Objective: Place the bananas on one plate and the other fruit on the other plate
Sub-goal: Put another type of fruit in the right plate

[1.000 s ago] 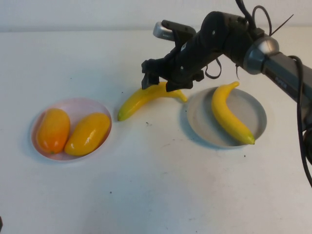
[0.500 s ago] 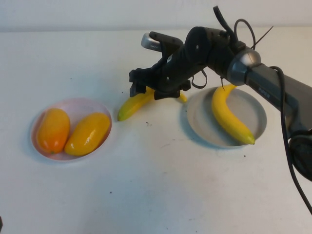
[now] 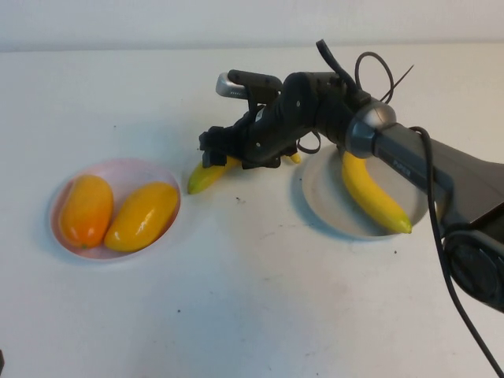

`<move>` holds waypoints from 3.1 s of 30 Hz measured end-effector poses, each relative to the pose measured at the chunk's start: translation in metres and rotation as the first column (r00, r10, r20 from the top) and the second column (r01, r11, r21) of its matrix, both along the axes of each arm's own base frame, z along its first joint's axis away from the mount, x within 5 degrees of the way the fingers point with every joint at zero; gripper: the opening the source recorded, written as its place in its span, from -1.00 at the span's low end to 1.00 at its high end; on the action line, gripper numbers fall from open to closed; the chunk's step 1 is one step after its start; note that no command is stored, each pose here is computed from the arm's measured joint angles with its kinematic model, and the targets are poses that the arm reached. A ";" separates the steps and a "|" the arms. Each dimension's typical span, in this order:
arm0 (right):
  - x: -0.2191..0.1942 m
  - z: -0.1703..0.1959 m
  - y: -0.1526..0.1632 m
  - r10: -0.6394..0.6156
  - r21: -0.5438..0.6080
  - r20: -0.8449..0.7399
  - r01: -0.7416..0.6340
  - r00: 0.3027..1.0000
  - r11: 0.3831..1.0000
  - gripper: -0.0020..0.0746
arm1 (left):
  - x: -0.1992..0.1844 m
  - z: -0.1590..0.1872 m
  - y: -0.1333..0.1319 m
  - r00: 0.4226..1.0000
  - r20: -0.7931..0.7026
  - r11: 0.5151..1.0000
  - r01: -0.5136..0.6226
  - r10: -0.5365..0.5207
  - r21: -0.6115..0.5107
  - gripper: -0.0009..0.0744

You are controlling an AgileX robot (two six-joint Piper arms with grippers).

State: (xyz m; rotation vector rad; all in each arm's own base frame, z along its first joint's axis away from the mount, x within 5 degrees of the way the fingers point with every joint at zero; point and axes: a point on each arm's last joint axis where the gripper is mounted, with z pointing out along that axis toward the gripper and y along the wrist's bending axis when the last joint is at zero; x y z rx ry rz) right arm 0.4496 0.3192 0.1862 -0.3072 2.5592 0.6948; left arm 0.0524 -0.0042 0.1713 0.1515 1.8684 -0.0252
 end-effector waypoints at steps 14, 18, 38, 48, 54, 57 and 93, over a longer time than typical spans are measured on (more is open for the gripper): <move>-0.010 0.004 -0.009 0.069 -0.166 -0.091 -0.083 0.993 0.983 0.34 | 0.000 0.000 0.000 1.000 0.000 1.000 0.000 0.000 0.000 -0.97; -0.010 0.021 -0.011 0.089 -0.177 -0.085 -0.103 0.992 0.979 0.34 | 0.000 0.000 0.000 1.000 0.000 1.000 0.000 0.000 0.000 -0.97; 0.040 0.060 -0.079 0.634 -0.460 0.296 -0.475 0.715 0.750 0.27 | 0.000 0.000 0.000 1.000 0.000 1.000 0.000 0.000 0.000 -0.97; 0.040 0.044 -0.072 0.791 -0.495 0.337 -0.619 0.510 0.610 0.07 | 0.000 0.000 0.000 1.000 0.000 1.000 0.000 0.000 0.000 -0.97; 0.043 0.006 -0.068 0.822 -0.472 0.286 -0.674 0.493 0.568 0.07 | 0.000 0.000 0.000 1.000 0.000 1.000 0.000 0.000 0.000 -0.97; 0.044 0.007 -0.068 0.821 -0.477 0.293 -0.669 0.490 0.570 0.07 | 0.000 0.000 0.000 1.000 0.000 1.000 0.000 0.000 0.000 -0.97; 0.013 0.063 -0.030 0.043 -0.085 -0.022 -0.044 0.999 0.995 0.57 | 0.000 0.000 0.000 1.000 0.000 1.000 0.000 0.000 0.000 -0.97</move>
